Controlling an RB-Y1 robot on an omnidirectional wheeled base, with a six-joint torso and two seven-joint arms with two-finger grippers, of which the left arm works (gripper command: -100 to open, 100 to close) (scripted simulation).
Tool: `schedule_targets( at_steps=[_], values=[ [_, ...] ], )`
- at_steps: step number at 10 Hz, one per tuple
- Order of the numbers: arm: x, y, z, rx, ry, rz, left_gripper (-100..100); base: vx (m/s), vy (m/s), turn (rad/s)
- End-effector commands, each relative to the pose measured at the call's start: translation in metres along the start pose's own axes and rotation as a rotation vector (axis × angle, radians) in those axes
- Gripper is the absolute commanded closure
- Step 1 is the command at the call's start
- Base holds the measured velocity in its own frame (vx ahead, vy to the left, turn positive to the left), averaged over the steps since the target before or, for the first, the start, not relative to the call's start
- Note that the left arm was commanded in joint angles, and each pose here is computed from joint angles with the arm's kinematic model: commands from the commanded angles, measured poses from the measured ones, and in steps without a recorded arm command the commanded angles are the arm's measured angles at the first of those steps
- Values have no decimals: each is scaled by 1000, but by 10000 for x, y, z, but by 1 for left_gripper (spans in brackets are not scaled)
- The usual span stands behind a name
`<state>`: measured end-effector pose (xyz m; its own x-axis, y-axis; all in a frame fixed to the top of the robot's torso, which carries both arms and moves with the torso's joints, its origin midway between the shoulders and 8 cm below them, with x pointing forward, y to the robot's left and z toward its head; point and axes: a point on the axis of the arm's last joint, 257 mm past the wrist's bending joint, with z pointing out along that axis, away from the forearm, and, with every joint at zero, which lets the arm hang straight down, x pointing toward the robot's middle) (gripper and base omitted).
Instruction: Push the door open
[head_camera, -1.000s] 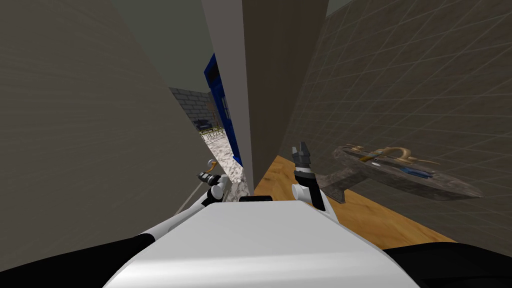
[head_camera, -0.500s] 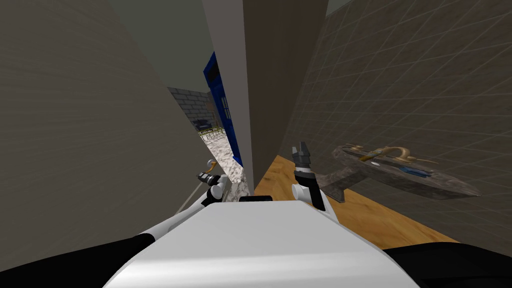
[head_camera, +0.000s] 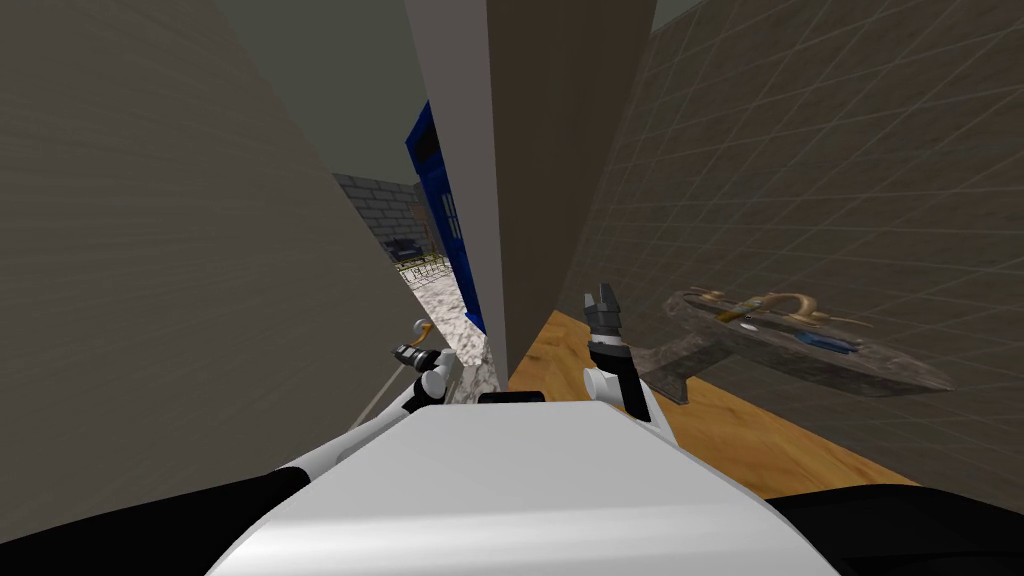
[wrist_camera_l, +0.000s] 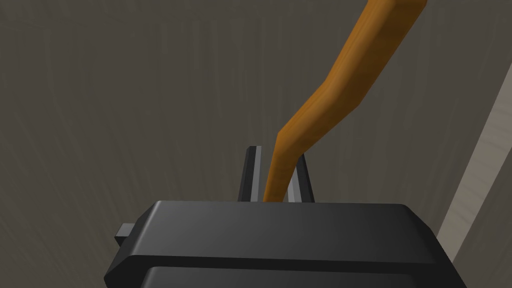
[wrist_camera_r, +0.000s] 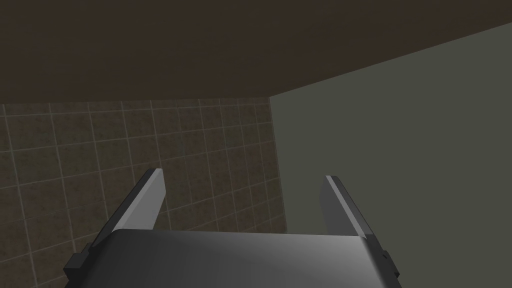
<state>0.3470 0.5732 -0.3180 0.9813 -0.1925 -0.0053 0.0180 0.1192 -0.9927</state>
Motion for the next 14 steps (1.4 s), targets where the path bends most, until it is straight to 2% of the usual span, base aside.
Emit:
schedule_targets(
  at_steps=[1, 4, 5, 6, 8, 9, 11, 14],
  values=[
    [-51, -49, 55, 17, -17, 1, 100, -2, 9, -24],
    [-51, -49, 55, 17, -17, 1, 100, 1, 6, 14],
    [-66, -4, -16, -3, -39, 7, 100, -12, 58, -155],
    [-132, -3, -32, -5, -69, 12, 100, -17, 81, -232],
    [-132, -3, -32, -5, -69, 12, 100, -6, 25, -73],
    [-207, 3, -61, -9, -104, 18, 100, -7, 34, -96],
    [-289, 16, -108, -16, -143, 25, 100, -12, 58, -164],
    [-331, 25, -139, -20, -164, 30, 100, -5, 24, -70]
  ],
)
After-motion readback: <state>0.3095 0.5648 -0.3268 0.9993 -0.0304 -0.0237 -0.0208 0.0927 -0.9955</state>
